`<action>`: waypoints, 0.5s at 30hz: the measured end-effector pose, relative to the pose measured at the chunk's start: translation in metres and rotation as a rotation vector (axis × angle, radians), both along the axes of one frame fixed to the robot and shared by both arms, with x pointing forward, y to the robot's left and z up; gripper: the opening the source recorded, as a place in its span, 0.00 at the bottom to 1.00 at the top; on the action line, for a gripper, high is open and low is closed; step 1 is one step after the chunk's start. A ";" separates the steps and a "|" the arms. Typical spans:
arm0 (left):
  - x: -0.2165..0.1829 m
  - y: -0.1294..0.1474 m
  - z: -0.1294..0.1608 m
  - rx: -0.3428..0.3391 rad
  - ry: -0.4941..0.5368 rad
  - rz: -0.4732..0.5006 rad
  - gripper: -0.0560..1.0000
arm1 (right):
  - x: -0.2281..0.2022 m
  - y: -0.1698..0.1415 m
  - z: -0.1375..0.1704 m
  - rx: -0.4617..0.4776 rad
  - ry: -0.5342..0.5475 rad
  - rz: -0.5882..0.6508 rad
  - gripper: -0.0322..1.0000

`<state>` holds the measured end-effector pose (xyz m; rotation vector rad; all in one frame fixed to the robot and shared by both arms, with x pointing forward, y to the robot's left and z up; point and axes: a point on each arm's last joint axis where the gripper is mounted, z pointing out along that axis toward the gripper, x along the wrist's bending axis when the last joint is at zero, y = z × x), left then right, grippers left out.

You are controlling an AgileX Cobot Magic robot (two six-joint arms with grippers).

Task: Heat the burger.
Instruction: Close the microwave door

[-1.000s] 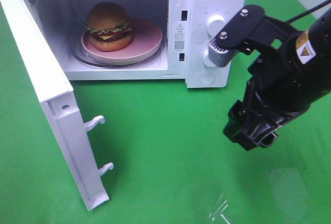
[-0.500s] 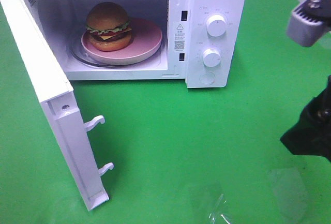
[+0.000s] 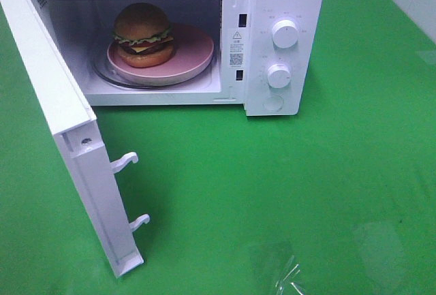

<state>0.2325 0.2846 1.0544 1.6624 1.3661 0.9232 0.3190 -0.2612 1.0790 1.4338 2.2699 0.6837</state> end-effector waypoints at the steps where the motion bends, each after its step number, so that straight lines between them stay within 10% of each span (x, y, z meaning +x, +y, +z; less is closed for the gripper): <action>1: 0.000 0.000 0.000 0.000 0.000 0.000 0.98 | -0.003 -0.005 0.000 0.005 -0.009 -0.029 0.76; 15: 0.000 0.000 0.000 0.000 0.000 0.000 0.98 | -0.050 -0.039 -0.003 0.119 -0.273 -0.282 0.76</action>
